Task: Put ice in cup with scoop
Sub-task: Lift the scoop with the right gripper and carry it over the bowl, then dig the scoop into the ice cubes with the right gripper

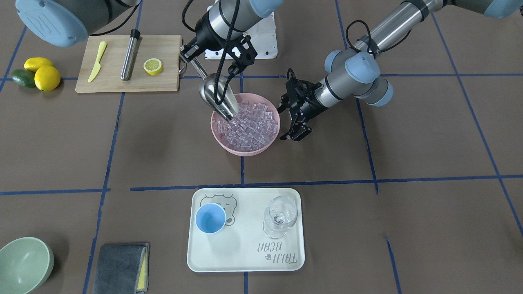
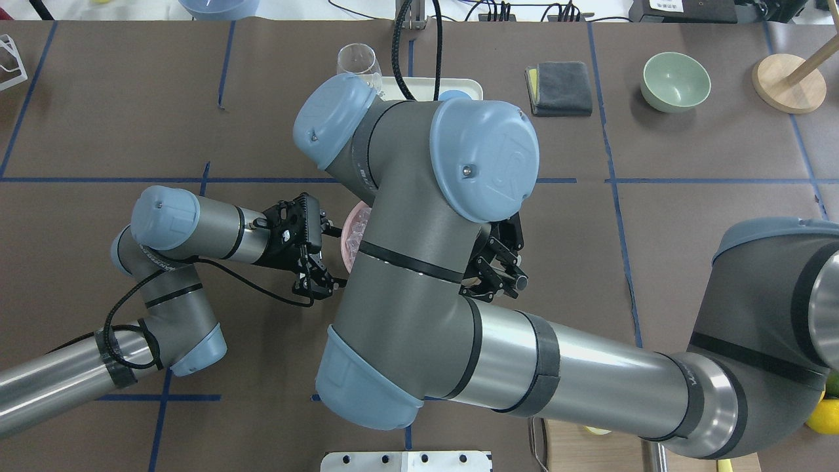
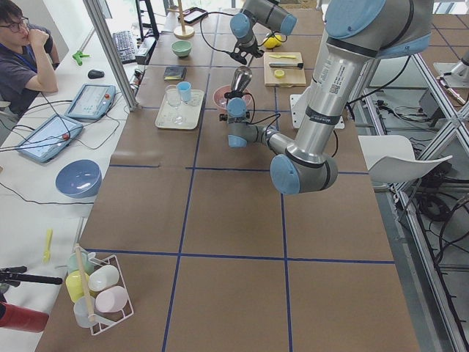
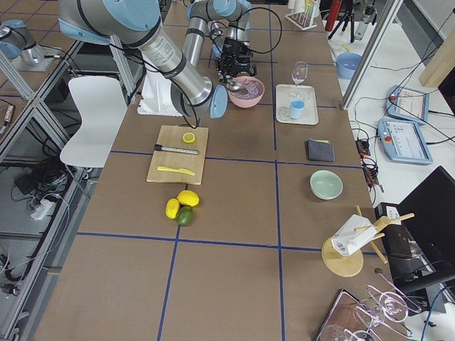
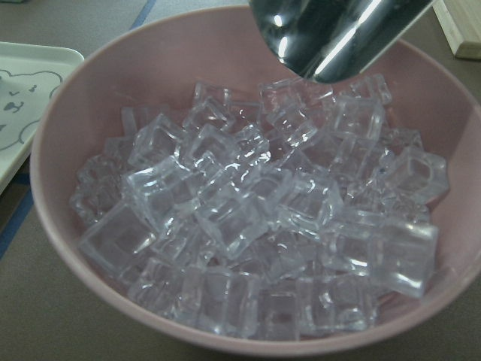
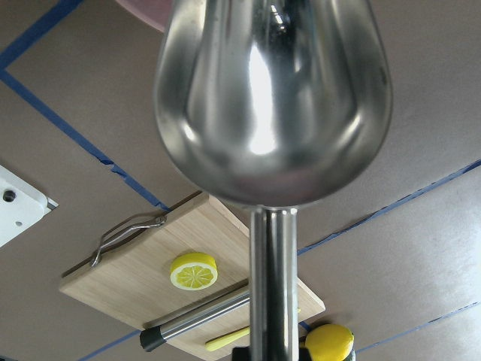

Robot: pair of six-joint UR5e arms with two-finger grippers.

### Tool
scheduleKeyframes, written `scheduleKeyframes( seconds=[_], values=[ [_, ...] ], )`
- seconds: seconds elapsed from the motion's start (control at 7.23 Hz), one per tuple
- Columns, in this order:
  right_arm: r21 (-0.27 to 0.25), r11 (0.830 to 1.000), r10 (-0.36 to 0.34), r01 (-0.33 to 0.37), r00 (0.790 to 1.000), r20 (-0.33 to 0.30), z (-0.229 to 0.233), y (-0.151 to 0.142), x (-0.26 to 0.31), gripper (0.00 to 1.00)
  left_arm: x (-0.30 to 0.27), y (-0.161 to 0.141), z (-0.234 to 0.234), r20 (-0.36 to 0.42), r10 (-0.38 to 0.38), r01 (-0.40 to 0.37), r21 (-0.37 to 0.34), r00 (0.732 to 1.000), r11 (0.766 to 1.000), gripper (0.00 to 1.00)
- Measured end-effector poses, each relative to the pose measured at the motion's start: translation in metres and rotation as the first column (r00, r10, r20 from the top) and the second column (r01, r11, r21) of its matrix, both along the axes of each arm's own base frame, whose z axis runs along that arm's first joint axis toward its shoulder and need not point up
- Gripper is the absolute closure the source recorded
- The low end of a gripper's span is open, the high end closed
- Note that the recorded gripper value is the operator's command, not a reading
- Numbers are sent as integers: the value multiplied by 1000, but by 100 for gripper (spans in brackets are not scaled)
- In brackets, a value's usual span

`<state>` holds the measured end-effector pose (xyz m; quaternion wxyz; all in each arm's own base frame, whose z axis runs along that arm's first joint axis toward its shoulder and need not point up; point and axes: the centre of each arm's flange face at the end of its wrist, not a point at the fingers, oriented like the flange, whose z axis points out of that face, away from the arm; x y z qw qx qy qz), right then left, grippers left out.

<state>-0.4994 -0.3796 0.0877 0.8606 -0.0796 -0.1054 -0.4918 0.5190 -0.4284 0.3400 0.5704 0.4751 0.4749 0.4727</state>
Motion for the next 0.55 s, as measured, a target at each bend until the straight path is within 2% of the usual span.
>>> scheduleKeyframes(
  seconds=[0.55],
  values=[
    [-4,1000,-13,12,999,-44,1,-6,-23,100,0,0,-1,-1,0,0,1,1000,1000,0]
  ],
)
